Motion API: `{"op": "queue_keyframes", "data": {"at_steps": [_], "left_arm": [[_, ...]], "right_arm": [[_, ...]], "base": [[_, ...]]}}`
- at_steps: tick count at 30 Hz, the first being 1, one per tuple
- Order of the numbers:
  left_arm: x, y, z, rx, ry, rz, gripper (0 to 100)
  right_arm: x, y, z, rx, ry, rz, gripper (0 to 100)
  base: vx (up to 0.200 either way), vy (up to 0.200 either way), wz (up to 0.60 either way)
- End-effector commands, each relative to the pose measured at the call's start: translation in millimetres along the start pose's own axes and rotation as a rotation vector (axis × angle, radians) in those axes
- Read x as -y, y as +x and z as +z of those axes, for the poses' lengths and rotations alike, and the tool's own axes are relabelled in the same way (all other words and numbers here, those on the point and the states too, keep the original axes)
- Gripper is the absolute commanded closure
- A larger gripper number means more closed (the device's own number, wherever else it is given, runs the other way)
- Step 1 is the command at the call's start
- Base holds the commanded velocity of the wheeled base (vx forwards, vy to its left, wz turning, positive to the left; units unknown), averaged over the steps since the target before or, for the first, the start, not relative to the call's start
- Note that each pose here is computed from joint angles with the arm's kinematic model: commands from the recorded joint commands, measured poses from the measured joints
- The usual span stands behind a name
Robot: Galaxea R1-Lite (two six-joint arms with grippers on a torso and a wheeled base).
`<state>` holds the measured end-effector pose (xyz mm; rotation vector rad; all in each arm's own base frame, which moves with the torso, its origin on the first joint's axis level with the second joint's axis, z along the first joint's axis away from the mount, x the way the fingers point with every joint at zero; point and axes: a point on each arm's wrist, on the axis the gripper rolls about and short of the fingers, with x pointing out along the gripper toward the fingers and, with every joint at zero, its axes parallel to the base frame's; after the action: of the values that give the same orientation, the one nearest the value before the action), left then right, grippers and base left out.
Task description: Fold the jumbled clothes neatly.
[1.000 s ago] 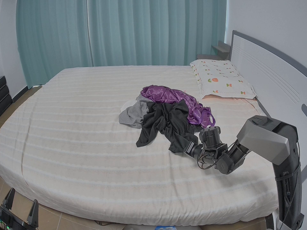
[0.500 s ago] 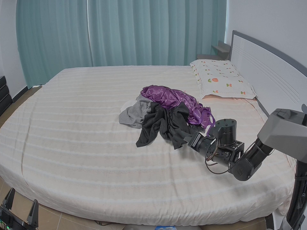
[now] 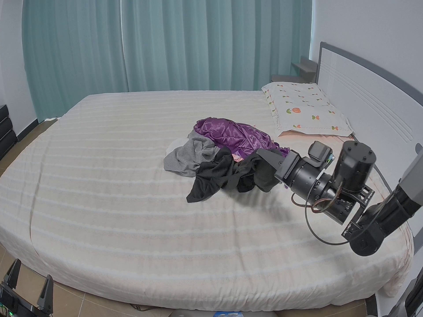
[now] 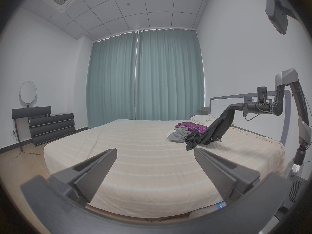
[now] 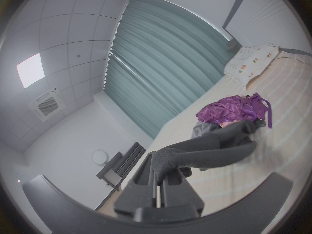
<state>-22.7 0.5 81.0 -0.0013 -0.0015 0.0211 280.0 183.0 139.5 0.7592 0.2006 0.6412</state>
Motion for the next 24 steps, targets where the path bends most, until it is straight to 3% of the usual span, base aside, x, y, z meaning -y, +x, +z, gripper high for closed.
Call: {"op": "queue_keyframes", "data": {"at_steps": [1, 4, 5, 6, 8, 11, 13, 14, 15, 18, 19, 20, 21, 24], "left_arm": [[0.1, -0.1, -5.2, 0.002, 0.0, -0.003, 0], [0.1, -0.6, -2.1, 0.022, 0.01, -0.006, 0], [0.1, -2.8, 10.1, 0.069, 0.0, -0.012, 0], [-0.1, -8.0, 38.6, 0.158, -0.028, -0.019, 0], [0.0, -2.8, 77.1, 0.177, -0.094, -0.035, 0], [0.9, 8.7, 87.4, 0.119, -0.077, -0.055, 0], [3.0, 20.0, 87.2, 0.045, -0.047, -0.151, 0], [3.0, 20.0, 87.2, 0.045, -0.047, -0.151, 0], [4.8, 36.8, 87.7, -0.049, -0.049, -0.195, 0], [7.1, 59.9, 83.7, -0.183, -0.048, -0.213, 0], [7.1, 59.9, 83.7, -0.183, -0.048, -0.213, 0], [9.8, 72.8, 81.2, -0.253, -0.049, -0.257, 0], [9.8, 72.8, 81.2, -0.253, -0.049, -0.257, 0], [15.9, 94.5, 72.9, -0.373, -0.062, -0.312, 0]], "right_arm": [[-25.5, -33.1, 16.1, 0.021, -0.023, 0.123, 100], [-32.9, -42.3, 12.4, -0.019, -0.027, 0.178, 100], [-34.1, -43.1, 12.8, -0.018, -0.031, 0.187, 100], [-34.2, -43.3, 12.9, -0.016, -0.033, 0.189, 100], [-34.5, -43.4, 12.5, -0.016, -0.034, 0.195, 100], [-36.9, -43.9, 11.7, -0.014, -0.034, 0.207, 100], [-43.4, -45.3, 12.7, -0.004, -0.035, 0.236, 100], [-43.4, -45.3, 12.7, -0.004, -0.035, 0.236, 100], [-47.2, -47.1, 14.5, 0.001, -0.038, 0.251, 100], [-48.6, -49.1, 12.3, -0.005, -0.042, 0.255, 100], [-48.6, -49.1, 12.3, -0.005, -0.042, 0.255, 100], [-46.5, -51.2, 12.0, -0.007, -0.044, 0.245, 100], [-46.5, -51.2, 12.0, -0.007, -0.044, 0.245, 100], [-39.1, -51.5, 9.4, -0.016, -0.045, 0.215, 100]], "base": [[0.0, 0.0, 0.0], [0.0, 0.0, 0.0], [0.0, 0.0, 0.0], [0.0, 0.0, 0.0], [0.0, 0.0, 0.0], [0.0, 0.0, 0.0], [0.0, 0.0, 0.0], [0.0, 0.0, 0.0], [0.0, 0.0, 0.0], [0.0, 0.0, 0.0], [0.0, 0.0, 0.0], [0.0, 0.0, 0.0], [0.0, 0.0, 0.0], [0.0, 0.0, 0.0]]}}
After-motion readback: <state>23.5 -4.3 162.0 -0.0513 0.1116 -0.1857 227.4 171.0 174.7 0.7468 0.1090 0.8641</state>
